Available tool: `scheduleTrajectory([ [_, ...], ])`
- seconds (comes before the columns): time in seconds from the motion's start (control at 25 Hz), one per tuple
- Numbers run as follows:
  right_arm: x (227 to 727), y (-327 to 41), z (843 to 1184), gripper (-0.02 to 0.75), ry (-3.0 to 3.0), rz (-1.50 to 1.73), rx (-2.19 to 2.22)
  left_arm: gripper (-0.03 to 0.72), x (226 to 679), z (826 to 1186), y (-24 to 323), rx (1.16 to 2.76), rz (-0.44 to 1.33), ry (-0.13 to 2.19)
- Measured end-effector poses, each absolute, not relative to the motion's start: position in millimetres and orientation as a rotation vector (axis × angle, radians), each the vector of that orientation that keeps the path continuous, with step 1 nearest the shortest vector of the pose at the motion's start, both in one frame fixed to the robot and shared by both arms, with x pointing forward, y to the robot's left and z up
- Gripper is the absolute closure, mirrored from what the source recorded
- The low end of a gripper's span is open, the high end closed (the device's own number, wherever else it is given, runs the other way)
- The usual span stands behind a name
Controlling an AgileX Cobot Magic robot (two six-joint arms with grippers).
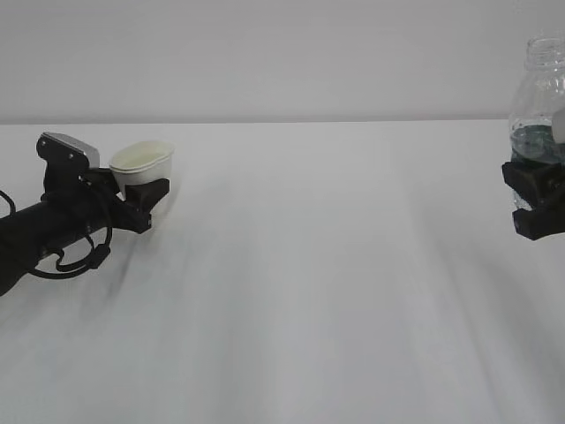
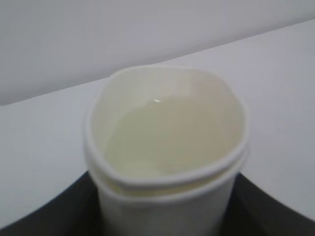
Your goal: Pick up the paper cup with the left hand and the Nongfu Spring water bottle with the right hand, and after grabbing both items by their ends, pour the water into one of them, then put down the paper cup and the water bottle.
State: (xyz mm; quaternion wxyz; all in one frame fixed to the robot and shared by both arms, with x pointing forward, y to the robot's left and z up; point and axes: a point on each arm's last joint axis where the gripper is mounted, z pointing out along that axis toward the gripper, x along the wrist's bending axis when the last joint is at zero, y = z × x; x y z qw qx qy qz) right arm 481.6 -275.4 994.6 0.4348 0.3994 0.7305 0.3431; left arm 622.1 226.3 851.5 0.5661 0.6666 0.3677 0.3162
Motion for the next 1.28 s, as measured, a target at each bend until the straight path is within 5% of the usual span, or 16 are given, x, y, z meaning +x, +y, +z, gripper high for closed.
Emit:
scheduleTrajectory([
  [1.28,481.6,-275.4,994.6,0.38,1.817,0.857,0.999,0.269,651.1,836.4,226.9,1.519,0.787,0.879],
])
